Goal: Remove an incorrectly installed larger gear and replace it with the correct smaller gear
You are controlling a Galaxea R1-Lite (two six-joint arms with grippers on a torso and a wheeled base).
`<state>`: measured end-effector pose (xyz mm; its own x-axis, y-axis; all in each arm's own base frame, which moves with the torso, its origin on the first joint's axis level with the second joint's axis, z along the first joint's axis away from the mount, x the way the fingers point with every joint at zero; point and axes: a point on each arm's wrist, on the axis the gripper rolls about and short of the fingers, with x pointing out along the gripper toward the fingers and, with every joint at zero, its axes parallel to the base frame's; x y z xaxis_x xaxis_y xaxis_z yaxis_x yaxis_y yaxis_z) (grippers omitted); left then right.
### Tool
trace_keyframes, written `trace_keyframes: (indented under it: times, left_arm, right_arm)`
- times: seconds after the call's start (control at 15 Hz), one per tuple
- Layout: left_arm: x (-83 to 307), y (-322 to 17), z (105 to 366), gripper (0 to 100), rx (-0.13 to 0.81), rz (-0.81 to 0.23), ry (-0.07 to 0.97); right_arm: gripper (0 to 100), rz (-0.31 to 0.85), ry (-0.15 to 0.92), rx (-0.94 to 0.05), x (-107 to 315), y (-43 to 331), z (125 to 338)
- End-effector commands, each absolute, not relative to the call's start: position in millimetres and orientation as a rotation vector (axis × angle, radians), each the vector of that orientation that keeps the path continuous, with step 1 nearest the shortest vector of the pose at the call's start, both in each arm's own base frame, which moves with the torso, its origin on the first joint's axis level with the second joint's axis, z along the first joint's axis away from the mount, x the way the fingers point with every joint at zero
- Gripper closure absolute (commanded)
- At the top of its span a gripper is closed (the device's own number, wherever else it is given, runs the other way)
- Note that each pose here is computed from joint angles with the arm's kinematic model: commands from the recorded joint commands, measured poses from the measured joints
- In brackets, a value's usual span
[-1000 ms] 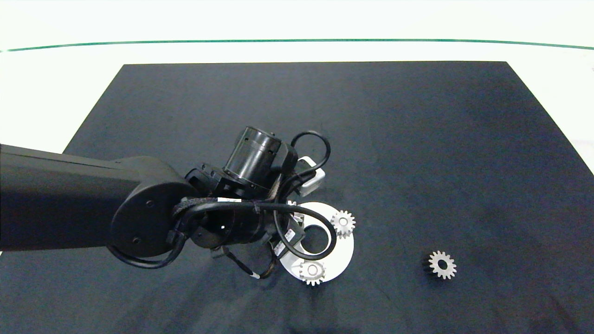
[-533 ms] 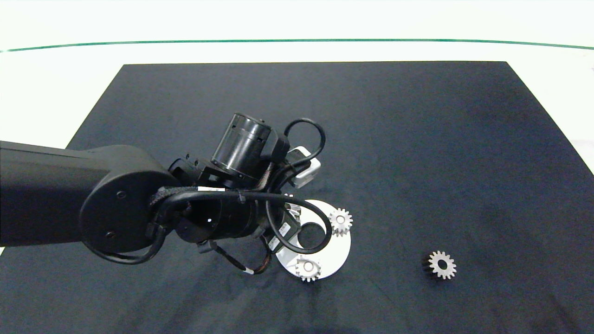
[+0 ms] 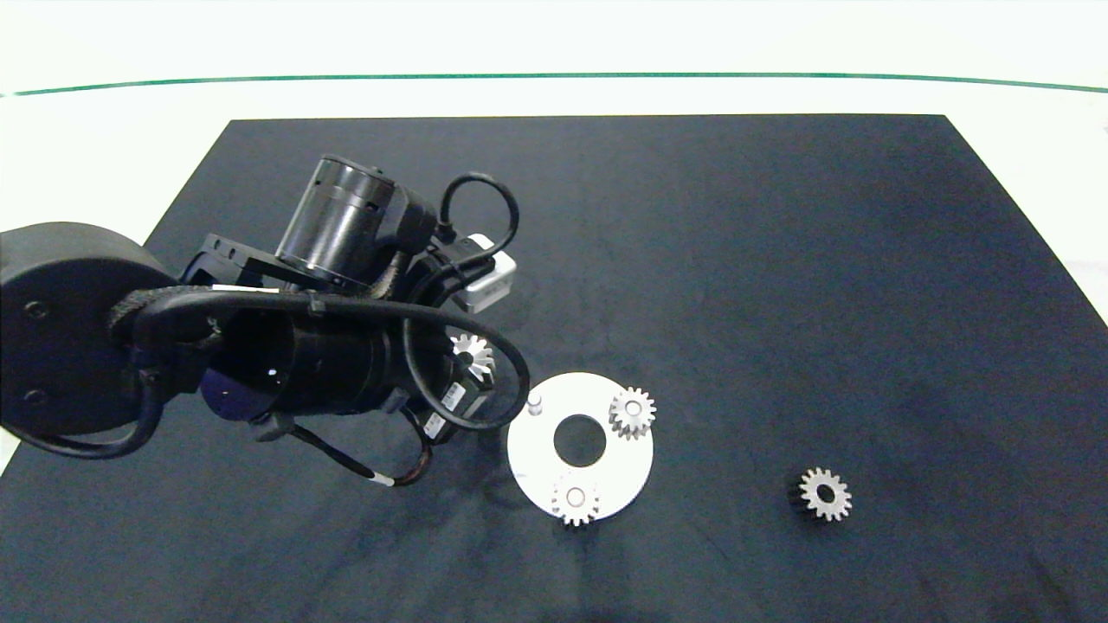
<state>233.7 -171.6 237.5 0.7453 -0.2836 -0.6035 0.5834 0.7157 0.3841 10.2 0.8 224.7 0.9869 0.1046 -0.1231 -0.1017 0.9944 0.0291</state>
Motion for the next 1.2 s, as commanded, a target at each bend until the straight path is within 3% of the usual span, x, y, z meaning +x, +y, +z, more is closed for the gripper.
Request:
trace_keyframes:
  times: [0.07, 0.47, 1.2]
  left_arm:
    - [239, -140, 242, 69, 0.56, -0.408, 0.557]
    - [261, -93, 224, 69, 0.51, -0.247, 0.633]
    - [273, -68, 206, 69, 0.46, -0.217, 0.7]
  right_arm:
    - [0, 0.105, 0.124, 0.023, 10, 1, 225]
    - [0, 0.104, 0.127, 0.023, 10, 1, 224]
    - [0, 0.099, 0.149, 0.021, 12, 1, 218]
